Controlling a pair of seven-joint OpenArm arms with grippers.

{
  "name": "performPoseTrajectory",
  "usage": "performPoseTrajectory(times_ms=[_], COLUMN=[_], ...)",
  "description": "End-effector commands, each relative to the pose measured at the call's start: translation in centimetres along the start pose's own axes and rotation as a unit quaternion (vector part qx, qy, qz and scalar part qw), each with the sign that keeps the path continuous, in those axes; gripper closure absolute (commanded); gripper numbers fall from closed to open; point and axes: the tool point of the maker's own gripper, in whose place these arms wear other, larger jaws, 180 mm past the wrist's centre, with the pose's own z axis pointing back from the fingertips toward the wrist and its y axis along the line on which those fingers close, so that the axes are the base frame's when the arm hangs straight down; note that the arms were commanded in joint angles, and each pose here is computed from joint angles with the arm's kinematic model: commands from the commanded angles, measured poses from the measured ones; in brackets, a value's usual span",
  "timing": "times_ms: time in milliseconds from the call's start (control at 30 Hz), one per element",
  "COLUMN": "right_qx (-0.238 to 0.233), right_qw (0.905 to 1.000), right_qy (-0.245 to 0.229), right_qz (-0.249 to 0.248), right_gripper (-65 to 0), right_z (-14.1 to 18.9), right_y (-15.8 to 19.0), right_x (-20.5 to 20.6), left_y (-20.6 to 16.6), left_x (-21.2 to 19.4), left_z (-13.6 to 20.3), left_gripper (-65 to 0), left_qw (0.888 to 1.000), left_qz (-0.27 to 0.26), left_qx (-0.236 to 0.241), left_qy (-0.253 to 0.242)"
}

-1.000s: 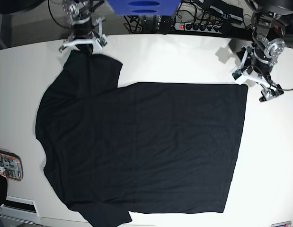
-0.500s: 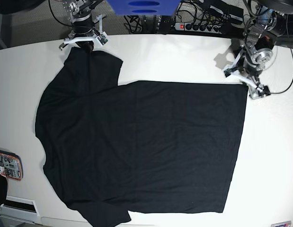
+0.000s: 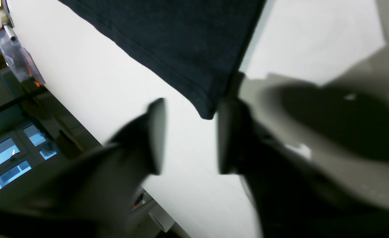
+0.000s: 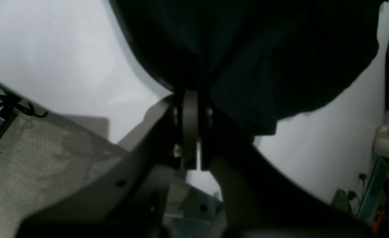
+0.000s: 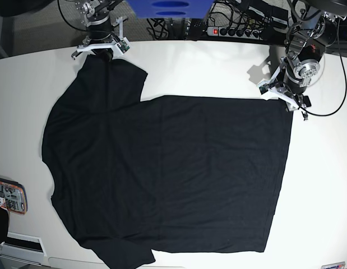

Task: Fold the T-shirt properly
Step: 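Close both grippers on the shirt's shoulder corners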

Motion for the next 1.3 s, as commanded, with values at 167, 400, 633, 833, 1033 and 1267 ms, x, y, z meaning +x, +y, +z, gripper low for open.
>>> performPoseTrajectory(times_ms=[167, 400, 633, 833, 1033, 1267], right_qx=[-0.007, -0.007, -0.007, -0.007, -0.007, -0.007], right_qw=[0.9999, 0.9999, 0.9999, 1.0, 0.9999, 0.9999], right_qy=[-0.011, -0.011, -0.011, 0.005, 0.015, 0.014], right_qz=[0.0, 0.0, 0.0, 0.0, 0.0, 0.0], right_gripper=[0.0, 0.0, 0.0, 0.0, 0.0, 0.0], right_z=[0.3, 0.3, 0.3, 0.3, 0.3, 0.3], right_y=[-0.5, -0.5, -0.5, -0.5, -0.4, -0.5], right_x=[0.5, 0.5, 0.5, -0.1, -0.4, -0.4], left_y=[1.4, 0.7, -2.7, -1.9, -2.3, -2.7], left_x=[-0.7, -1.8, -4.5, -4.5, -2.1, -0.1], left_z=[0.2, -0.2, -2.5, -3.1, -3.5, -2.9], left_gripper=[-12.8, -41.6, -27.2, -30.5, -39.3, -40.5], left_qw=[1.0, 0.999, 0.996, 0.996, 0.996, 0.995], left_qz=[-0.009, -0.027, -0.043, -0.04, -0.066, -0.079], left_qx=[0.02, 0.006, -0.056, -0.049, -0.054, -0.054], left_qy=[0.006, 0.021, 0.062, 0.064, 0.036, 0.011])
